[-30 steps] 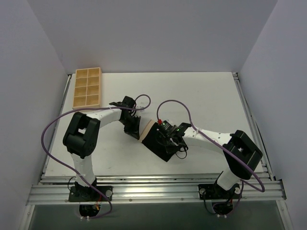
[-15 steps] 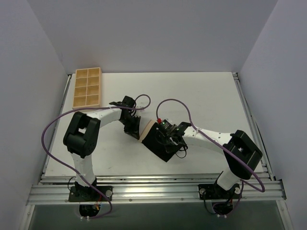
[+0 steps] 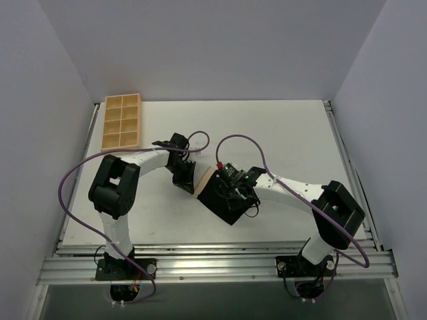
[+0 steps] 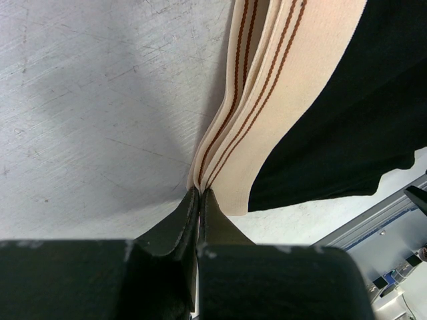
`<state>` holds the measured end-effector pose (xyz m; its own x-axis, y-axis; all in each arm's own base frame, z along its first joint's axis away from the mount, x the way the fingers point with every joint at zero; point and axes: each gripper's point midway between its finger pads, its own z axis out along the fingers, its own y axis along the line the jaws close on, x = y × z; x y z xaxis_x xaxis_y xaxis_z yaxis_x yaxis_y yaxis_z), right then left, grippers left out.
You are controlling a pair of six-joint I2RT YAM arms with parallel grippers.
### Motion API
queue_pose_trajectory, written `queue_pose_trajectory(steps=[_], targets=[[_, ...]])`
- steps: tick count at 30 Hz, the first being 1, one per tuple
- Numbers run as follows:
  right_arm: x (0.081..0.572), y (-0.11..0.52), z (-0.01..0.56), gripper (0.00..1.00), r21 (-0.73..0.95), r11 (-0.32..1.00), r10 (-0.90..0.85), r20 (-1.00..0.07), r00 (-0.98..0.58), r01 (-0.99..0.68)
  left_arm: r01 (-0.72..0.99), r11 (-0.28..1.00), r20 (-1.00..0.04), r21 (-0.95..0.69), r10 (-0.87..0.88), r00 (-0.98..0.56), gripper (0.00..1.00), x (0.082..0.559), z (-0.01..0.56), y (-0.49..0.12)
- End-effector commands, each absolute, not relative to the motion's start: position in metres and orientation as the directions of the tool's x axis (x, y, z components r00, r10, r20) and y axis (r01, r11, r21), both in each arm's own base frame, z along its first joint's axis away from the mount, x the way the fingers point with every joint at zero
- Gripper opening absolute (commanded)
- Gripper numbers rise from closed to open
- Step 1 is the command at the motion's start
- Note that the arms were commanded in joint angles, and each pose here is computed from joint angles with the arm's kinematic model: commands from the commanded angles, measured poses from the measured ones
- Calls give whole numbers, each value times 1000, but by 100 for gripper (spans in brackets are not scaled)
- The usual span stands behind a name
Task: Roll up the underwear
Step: Fold the underwear
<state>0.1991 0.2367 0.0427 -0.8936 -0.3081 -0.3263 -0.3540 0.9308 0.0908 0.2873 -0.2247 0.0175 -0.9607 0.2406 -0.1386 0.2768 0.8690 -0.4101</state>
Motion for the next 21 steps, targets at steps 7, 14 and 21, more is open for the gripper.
queue_pose_trajectory(steps=[7,14,21], targets=[[187,216,11,22,30,934,-339,-241,-909,-356,273,890,-107,-365,251,-962,2,288,4,-214],[192,205,6,18,-22,938,-342,-243,-908,-347,277,890,-107,-363,255,-961,2,287,4,-213],[196,203,16,0,-29,941,-334,-265,-905,-338,275,891,-102,-361,255,-961,2,286,2,-213]])
